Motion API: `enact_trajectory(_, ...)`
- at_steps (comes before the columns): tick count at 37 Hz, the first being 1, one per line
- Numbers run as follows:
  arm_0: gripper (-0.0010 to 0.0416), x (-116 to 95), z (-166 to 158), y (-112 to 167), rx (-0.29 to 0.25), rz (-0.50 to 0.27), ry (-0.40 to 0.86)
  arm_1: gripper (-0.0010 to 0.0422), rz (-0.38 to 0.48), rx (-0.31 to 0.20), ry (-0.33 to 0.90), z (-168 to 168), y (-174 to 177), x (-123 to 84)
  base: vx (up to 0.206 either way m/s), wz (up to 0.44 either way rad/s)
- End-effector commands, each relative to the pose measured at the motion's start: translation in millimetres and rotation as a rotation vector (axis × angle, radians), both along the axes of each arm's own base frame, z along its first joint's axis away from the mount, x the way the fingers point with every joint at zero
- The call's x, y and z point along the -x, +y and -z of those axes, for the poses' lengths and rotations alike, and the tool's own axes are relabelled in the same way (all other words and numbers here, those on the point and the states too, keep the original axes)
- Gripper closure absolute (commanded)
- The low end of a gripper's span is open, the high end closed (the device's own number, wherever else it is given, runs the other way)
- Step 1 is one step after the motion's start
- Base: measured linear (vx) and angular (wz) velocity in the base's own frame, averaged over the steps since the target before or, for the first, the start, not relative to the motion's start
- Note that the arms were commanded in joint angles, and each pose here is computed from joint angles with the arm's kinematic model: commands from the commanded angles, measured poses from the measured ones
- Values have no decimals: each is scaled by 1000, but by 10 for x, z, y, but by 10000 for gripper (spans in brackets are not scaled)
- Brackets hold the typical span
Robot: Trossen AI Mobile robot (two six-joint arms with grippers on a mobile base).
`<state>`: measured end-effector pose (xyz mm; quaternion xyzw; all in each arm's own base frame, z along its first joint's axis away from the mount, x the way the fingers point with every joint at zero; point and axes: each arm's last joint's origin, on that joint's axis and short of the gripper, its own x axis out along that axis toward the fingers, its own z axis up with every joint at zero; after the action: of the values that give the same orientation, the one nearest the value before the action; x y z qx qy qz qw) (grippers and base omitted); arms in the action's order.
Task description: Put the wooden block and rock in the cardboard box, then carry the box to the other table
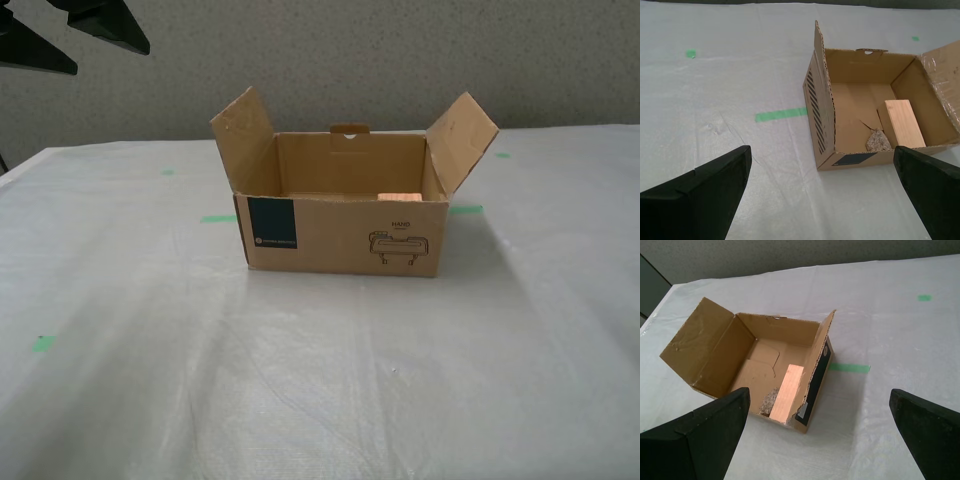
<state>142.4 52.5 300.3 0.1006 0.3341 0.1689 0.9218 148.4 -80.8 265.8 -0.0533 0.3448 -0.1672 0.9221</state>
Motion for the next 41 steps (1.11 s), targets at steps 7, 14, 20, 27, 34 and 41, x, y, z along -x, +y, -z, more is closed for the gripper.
enact_trajectory(7,16,-3,-3,0,-2,5,-2,23,2,2,-1,-3,-1,-1,0,0)
enact_trajectory(14,16,-3,-3,0,-2,5,-2,23,2,2,-1,-3,-1,-1,0,0)
enact_trajectory(20,16,-2,-4,0,-2,5,-2,23,2,2,-1,-3,-1,-1,0,0)
enact_trajectory(27,16,-3,-3,0,-2,5,-2,23,2,2,-1,-3,-1,0,0,0)
enact_trajectory(34,16,-2,-4,0,-2,5,-2,23,2,2,-1,-3,-1,-1,0,0)
enact_trajectory(41,16,-3,-3,0,-2,5,-2,23,2,2,-1,-3,0,-1,0,0)
